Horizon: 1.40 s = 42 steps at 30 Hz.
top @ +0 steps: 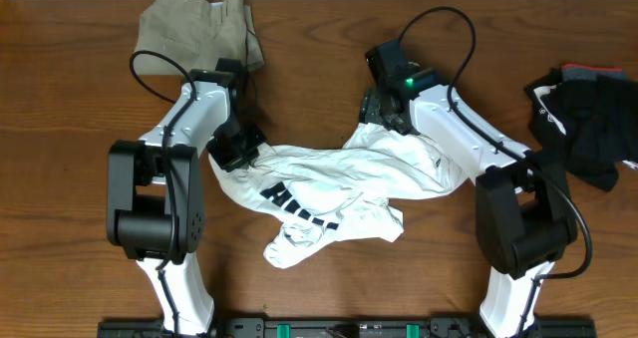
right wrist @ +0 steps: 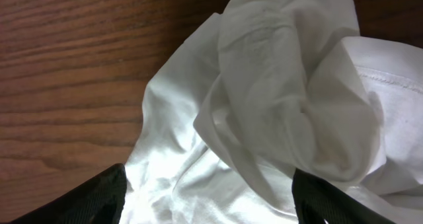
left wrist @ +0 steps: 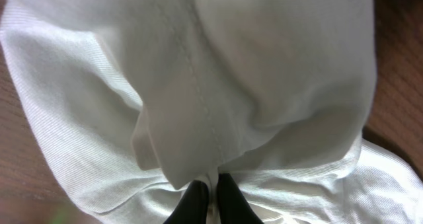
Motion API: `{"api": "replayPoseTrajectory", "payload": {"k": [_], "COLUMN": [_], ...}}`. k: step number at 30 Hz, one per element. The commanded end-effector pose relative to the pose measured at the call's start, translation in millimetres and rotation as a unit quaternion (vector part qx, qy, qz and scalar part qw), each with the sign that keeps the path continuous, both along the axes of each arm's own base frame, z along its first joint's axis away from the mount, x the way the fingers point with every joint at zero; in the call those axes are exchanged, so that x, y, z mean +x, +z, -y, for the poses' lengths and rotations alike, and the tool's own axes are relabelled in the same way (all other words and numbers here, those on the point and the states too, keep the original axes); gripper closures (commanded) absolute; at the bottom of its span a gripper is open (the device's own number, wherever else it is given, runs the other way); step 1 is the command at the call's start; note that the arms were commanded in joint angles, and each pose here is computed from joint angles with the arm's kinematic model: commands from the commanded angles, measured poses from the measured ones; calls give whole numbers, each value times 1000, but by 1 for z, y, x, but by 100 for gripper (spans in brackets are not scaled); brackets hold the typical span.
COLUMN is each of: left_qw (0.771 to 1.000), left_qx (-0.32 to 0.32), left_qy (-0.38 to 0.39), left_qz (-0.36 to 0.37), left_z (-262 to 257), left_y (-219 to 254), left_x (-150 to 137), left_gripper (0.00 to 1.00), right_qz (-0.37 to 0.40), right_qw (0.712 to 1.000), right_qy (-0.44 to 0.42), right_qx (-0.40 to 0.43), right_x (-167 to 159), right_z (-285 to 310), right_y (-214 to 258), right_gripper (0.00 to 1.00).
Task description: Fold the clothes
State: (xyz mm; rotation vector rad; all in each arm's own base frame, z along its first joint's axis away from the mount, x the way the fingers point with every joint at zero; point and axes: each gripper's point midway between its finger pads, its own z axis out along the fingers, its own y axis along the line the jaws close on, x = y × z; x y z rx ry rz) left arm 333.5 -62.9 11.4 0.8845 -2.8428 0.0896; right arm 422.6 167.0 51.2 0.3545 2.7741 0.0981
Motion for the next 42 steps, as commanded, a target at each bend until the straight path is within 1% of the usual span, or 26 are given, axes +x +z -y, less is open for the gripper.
{"api": "replayPoseTrajectory", "payload": {"k": [1,9,11,13,16,18,20,21,22,23,26,30,36,42], "left_qw": [1000,1000,1000,1000,1000,1000,1000,1000,1000,1000,999,997,991,976], "left_qx": [5,5,5,5,5,5,4,3,2,1,-1,-5,-24,-57], "left_qy": [-3,-3,-3,-3,-6,-7,-12,-16,-25,-30,-41,-52,-55,-57], "left_qz": [2,2,2,1,2,3,5,6,8,10,19,50,121,204], "left_z": [-3,-3,-3,-3,-3,-3,-2,-2,-2,-2,-2,-1,4,12], "left_y": [1,1,1,1,1,1,1,1,1,2,6,26,82,146], "left_x": [0,0,0,0,0,0,1,1,2,2,4,9,10,1], "left_gripper": [94,94,94,94,94,94,94,94,94,94,94,94,94,94], "right_qz": [-1,-14,-14,-13,-5,0,1,0,-1,-2,0,23,76,119], "right_qw": [1000,1000,1000,1000,1000,1000,1000,1000,1000,1000,1000,999,995,990], "right_qy": [-1,0,2,1,-2,-6,-10,-12,-15,-18,-28,-45,-60,-73], "right_qx": [-18,-8,-3,-2,-8,-9,-8,-9,-9,-10,-9,0,16,28], "right_x": [5,10,13,14,18,21,24,25,25,26,28,34,31,11], "right_z": [9,6,2,2,4,7,10,12,14,17,27,41,62,80], "right_y": [-7,-34,-40,-43,-40,-37,-34,-33,-31,-30,-18,13,80,143], "right_gripper": [21,23,24,27,48,60,79,86,96,99,99,99,99,99]}}
